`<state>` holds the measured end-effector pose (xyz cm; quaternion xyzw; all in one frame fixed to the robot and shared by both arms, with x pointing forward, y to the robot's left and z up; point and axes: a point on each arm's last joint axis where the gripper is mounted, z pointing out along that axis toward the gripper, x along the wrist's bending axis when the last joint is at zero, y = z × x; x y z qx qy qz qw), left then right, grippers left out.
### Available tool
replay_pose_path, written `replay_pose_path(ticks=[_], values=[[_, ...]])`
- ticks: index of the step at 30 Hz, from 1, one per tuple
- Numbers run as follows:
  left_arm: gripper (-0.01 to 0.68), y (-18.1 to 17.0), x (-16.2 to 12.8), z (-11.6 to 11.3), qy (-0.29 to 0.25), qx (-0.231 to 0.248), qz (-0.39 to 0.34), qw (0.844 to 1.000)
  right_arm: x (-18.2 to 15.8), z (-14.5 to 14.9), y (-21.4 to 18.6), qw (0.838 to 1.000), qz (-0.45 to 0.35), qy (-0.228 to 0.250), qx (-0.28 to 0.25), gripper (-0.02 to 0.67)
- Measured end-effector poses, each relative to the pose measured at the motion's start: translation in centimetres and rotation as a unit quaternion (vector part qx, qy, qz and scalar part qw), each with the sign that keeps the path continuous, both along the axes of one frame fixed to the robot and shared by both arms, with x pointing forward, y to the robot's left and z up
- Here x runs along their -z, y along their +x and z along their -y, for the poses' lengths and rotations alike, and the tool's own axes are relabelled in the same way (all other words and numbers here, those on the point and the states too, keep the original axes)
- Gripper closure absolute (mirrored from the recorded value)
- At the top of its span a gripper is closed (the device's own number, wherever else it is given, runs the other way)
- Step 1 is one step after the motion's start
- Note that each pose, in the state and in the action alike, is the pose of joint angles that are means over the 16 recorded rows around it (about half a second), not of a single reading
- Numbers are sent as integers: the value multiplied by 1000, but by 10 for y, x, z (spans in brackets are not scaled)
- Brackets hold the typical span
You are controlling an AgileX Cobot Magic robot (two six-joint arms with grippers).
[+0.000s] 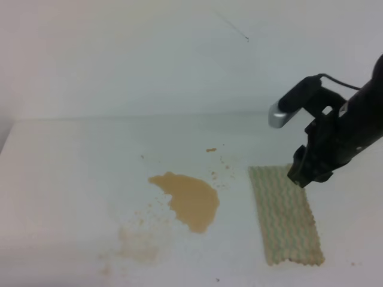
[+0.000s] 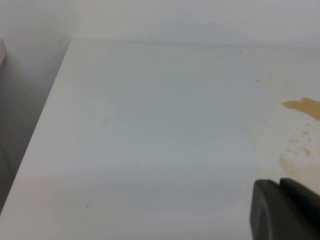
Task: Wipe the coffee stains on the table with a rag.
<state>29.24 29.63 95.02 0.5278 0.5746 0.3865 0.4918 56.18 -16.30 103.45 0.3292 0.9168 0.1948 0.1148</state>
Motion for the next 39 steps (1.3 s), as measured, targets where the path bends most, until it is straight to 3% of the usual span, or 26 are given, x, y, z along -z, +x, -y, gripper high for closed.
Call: replay_pose_path(ticks=[6,12,32,39], values=[[672,0,0,0,0,0,0,1000,29,-15,18,1000,-12,-18,-7,345],[672,0,0,0,0,0,0,1000,60,-21,30,999,-26,-28,-6,321],[672,0,0,0,0,0,0,1000,125,-27,44,996,-74,-43,19,321],[672,0,0,0,0,0,0,1000,136,-28,45,994,-85,-52,35,375]])
